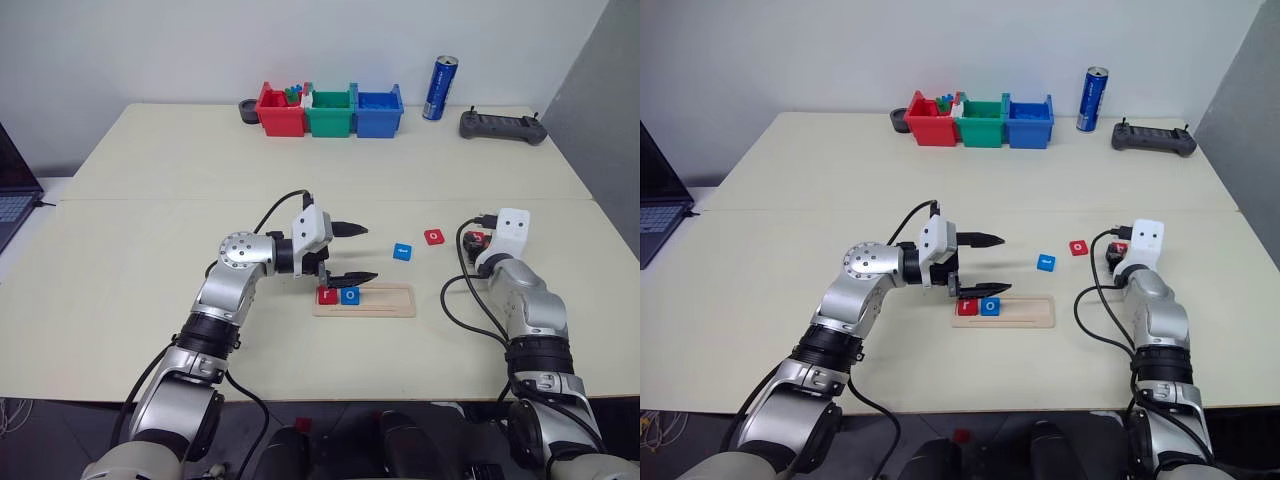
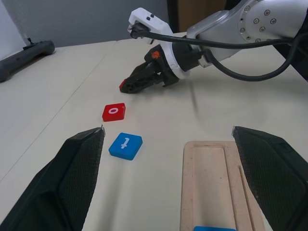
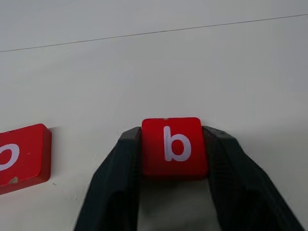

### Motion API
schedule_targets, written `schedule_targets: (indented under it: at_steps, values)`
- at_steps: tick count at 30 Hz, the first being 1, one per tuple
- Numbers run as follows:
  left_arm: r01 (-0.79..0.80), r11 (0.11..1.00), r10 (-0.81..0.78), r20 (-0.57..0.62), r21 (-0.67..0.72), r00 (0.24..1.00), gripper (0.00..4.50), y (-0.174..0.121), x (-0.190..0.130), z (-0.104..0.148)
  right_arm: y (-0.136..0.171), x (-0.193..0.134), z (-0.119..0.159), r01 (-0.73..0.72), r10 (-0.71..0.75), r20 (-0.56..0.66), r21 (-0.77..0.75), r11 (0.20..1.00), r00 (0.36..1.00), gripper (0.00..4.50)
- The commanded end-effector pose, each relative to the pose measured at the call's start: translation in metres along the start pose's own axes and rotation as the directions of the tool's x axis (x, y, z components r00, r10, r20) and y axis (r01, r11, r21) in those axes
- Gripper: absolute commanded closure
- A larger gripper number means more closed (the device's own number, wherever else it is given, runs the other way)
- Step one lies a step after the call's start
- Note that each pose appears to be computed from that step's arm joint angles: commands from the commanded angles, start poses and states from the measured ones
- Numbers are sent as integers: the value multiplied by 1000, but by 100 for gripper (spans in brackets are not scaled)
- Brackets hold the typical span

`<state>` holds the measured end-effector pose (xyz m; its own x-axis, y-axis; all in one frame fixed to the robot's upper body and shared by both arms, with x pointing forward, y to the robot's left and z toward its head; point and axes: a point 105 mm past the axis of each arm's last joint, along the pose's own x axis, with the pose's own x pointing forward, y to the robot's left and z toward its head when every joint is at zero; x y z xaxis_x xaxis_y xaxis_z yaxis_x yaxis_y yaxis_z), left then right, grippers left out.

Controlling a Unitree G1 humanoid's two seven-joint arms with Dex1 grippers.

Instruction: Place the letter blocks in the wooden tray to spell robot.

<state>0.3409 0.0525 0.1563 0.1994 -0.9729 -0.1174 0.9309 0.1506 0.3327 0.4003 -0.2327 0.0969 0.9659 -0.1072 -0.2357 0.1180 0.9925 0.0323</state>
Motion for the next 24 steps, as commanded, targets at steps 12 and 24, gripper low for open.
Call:
schedule_targets:
  at_steps: [12,24]
  values:
    - [92,995,-92,12,26,996,0,-15,-7,9,25,-102,-3,-162,153,-101,-87,983,983,303]
    - [121,992,-121,-4,28,993,0,-17,-9,6,36,-115,-33,-101,83,-230,-67,993,970,303]
